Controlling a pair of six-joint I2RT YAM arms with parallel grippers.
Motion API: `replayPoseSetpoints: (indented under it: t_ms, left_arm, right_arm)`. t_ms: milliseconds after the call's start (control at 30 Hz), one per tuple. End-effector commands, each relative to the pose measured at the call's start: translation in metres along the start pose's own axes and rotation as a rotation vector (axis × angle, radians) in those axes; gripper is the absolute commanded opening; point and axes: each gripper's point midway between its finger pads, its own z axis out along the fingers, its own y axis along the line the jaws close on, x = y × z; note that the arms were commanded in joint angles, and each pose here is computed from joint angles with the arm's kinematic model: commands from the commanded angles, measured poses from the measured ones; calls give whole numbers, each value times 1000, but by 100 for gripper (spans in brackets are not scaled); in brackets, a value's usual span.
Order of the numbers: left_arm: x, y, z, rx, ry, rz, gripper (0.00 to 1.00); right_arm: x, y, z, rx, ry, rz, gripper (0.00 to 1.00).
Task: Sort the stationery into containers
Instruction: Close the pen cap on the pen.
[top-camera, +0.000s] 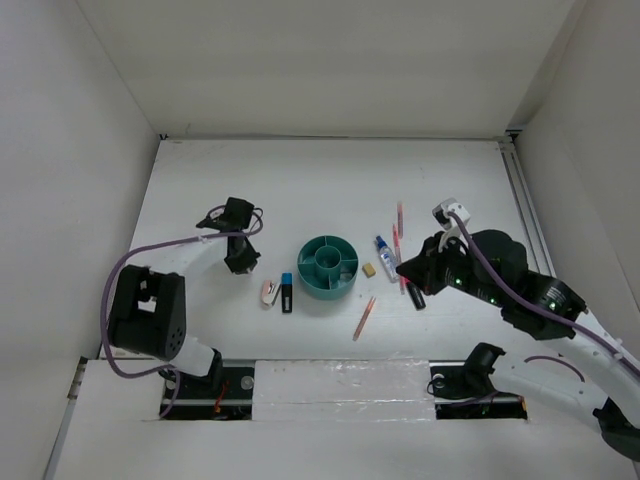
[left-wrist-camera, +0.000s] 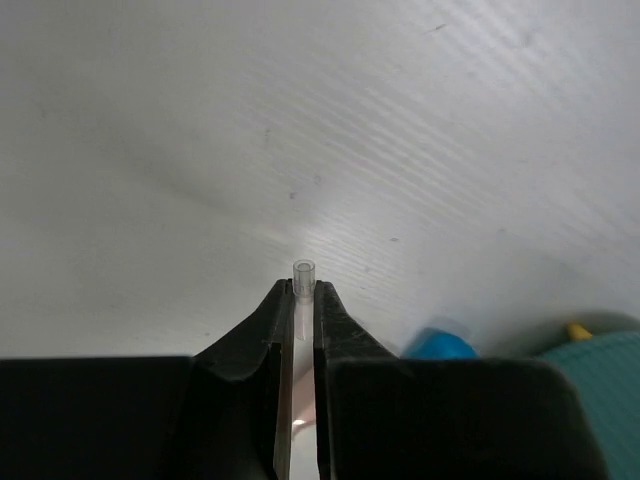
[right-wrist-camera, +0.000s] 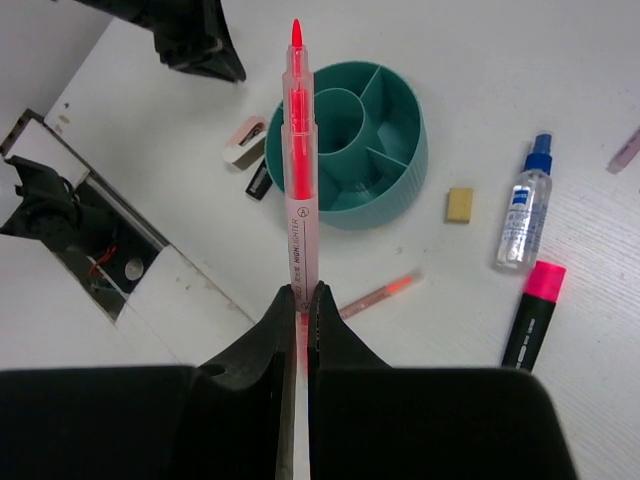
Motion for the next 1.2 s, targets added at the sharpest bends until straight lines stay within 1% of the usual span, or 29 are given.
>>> replayPoseSetpoints:
  t_ms: [0, 33, 100, 133, 167, 200, 233, 267, 333, 367, 400, 467, 500, 600, 633, 700, 767, 800, 867, 900, 933, 1000, 1167]
  left_arm:
    - [-46, -26, -60, 126, -149, 18, 0]
    - [-68, -38, -86, 175, -217, 17, 0]
    - [-82, -48, -110, 216, -254, 72, 0]
    - [-91, -55, -126, 256, -287, 90, 0]
    - [-105, -70, -151, 323, -328, 108, 0]
    - [-111, -74, -162, 342, -351, 145, 0]
    - [-120, -79, -174, 362, -381, 152, 0]
    - [-131, -87, -196, 405, -425, 161, 0]
    - [-140, -92, -217, 437, -463, 183, 0]
    - [-146, -96, -226, 451, -481, 179, 0]
    - [-151, -101, -238, 474, -492, 179, 0]
    - [-152, -109, -248, 523, -499, 186, 0]
    - [-147, -114, -255, 577, -497, 198, 0]
    - [-149, -125, -273, 687, -564, 204, 0]
    - [-141, -127, -279, 738, -562, 221, 0]
    - [-139, -135, -296, 830, -603, 250, 0]
    - [-130, -131, -305, 887, -626, 273, 0]
    - [-132, -130, -313, 920, -659, 274, 0]
    - [-118, -125, -319, 973, -670, 296, 0]
    - [-116, -126, -327, 1011, -691, 298, 0]
    - [-112, -125, -330, 1031, -694, 307, 0]
    - [-100, -122, -333, 1069, -682, 332, 0]
    - [-86, -129, -335, 1150, -660, 387, 0]
  right_arm:
    - [-17, 20, 13, -89, -53, 0, 0]
    - [-17, 23, 15, -105, -48, -1, 0]
    - [-16, 25, 22, -117, -41, -1, 0]
    - [-18, 29, 26, -133, -53, -2, 0]
    - [-20, 32, 30, -144, -55, 8, 0]
    - [-15, 32, 34, -153, -51, 7, 0]
    - [-15, 33, 39, -155, -54, 27, 0]
    - [-23, 36, 42, -172, -92, 41, 0]
    - [-18, 36, 52, -183, -110, 77, 0]
    - [-24, 43, 56, -216, -141, 106, 0]
    - [-22, 48, 59, -246, -135, 116, 0]
    - [-18, 55, 71, -283, -113, 133, 0]
    - [-15, 58, 76, -296, -95, 147, 0]
    - [-3, 70, 93, -341, -43, 162, 0]
    - [0, 74, 96, -355, -32, 158, 0]
    - [5, 88, 101, -396, -15, 171, 0]
    - [8, 104, 101, -440, -9, 170, 0]
    - [9, 110, 102, -457, -10, 165, 0]
    - [17, 121, 111, -486, 11, 165, 0]
    - [15, 133, 111, -515, 12, 156, 0]
    - [25, 138, 118, -526, 44, 161, 0]
    - [26, 147, 122, -544, 48, 155, 0]
    - [10, 160, 130, -564, 12, 144, 0]
